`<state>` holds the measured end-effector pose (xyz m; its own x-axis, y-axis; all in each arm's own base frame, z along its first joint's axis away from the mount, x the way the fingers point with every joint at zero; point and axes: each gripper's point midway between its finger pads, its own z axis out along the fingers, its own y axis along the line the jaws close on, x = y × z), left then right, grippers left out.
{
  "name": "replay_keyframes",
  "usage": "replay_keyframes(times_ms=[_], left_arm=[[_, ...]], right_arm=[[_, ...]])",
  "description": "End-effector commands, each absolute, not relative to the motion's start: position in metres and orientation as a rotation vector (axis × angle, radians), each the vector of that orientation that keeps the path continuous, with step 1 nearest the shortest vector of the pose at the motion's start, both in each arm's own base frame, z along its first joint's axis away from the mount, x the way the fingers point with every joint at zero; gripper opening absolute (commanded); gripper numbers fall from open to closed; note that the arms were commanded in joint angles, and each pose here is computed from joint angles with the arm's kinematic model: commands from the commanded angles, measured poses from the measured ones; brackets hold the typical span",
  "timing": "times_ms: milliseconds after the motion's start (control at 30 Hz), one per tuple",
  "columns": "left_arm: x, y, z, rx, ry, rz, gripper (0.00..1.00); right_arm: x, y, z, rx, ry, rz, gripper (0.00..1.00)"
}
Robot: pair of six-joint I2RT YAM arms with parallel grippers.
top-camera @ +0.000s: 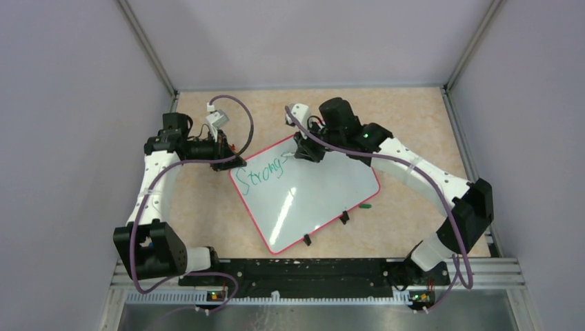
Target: Write a sentence on the whiteboard
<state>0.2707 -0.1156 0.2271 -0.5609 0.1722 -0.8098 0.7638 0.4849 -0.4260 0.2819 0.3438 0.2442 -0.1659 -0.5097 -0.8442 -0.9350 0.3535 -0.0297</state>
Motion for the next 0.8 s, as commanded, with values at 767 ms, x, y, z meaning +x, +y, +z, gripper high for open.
replay_keyframes(times_ms=[767], left_arm=[[0.272,-0.117,0.23,0.81,1.985,-1.008,0.0]], right_arm=[[0.266,0.32,0.242,-1.287,1.813,0.618,0.0]])
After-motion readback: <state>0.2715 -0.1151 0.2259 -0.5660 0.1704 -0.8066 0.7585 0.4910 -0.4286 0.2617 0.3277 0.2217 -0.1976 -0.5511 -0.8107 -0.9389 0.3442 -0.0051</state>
